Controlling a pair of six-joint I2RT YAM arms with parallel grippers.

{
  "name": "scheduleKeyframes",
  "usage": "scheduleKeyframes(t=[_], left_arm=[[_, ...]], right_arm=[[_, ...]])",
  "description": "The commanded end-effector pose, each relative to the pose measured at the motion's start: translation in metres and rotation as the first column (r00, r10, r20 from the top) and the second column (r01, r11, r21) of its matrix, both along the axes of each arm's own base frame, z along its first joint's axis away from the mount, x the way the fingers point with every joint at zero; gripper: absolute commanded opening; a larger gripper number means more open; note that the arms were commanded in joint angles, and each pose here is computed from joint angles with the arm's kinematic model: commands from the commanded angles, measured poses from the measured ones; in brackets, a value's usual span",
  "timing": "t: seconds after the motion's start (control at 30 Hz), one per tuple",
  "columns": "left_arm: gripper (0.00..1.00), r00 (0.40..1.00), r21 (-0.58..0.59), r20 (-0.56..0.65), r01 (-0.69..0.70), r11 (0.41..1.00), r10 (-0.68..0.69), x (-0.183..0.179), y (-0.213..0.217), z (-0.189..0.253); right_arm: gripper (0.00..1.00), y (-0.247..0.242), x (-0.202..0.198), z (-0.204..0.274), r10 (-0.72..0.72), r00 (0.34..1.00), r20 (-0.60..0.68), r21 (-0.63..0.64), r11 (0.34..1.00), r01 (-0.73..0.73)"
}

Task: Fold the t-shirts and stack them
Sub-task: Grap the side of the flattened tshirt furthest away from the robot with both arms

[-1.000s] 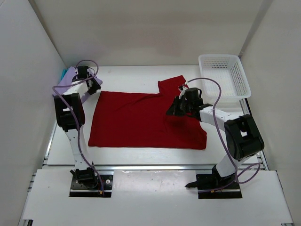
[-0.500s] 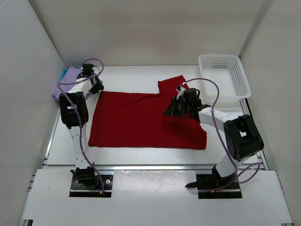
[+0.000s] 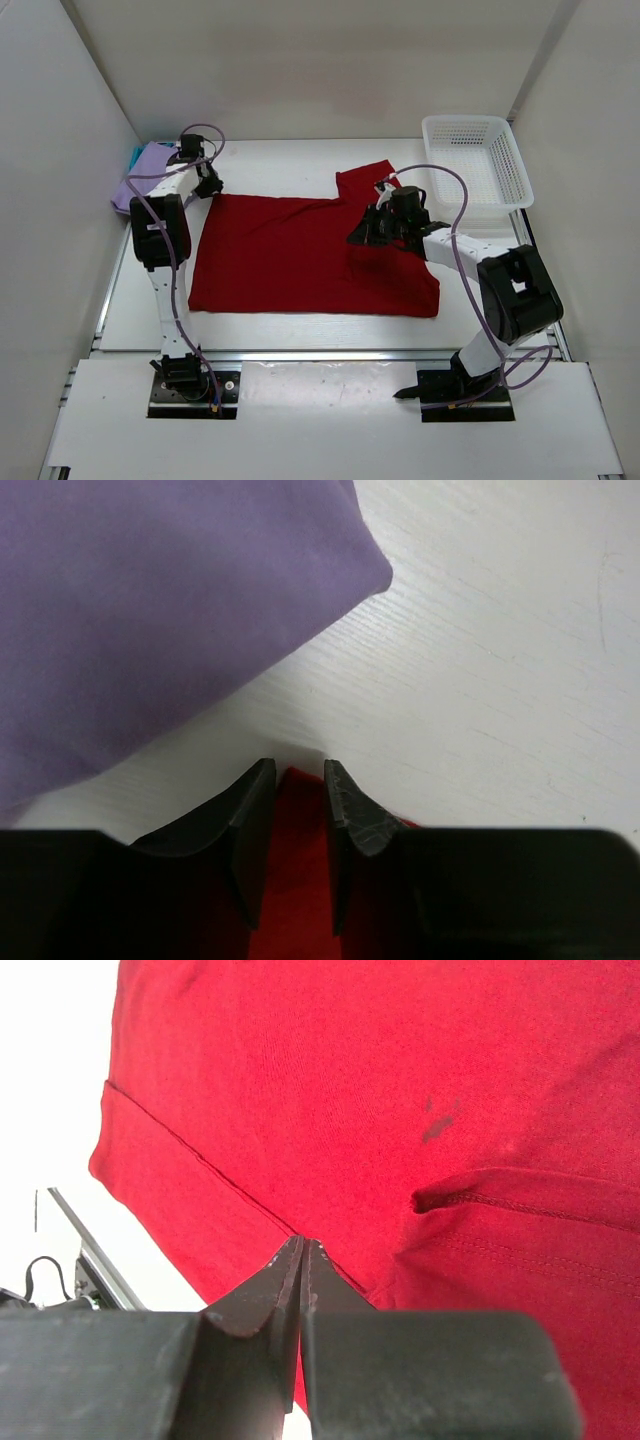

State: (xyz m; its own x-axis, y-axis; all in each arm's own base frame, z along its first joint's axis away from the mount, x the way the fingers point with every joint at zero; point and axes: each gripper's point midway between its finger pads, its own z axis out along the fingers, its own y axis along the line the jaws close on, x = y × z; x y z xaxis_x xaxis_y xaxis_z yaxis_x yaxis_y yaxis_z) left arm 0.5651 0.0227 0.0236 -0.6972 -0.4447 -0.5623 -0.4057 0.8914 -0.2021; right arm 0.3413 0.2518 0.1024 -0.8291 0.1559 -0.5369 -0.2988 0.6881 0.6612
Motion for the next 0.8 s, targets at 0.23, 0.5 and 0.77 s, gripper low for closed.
scheduleKeyframes(t=[0.23,0.5,0.77], left_arm=[[0.14,1.0,-0.015,0.022,-0.011,1.0,0.012,0.01,0.003,0.014],[0.0,0.998,-0.048,0.064,-0.022,0.999,0.025,-0.003,0.001,0.025],[0.0,0.978,-0.094,0.206,0.004,0.996,0.016,-0.009,-0.008,0.081]], right_arm=[[0.05,-0.016,0.022,0.043,-0.077,0.989,0.126,0.061,0.996,0.07],[0.19,-0.077,0.119,0.028,-0.289,0.942,0.168,-0.049,0.952,0.301],[0.34,-0.115,0.234,0.033,-0.369,0.902,0.226,-0.194,0.89,0.413]])
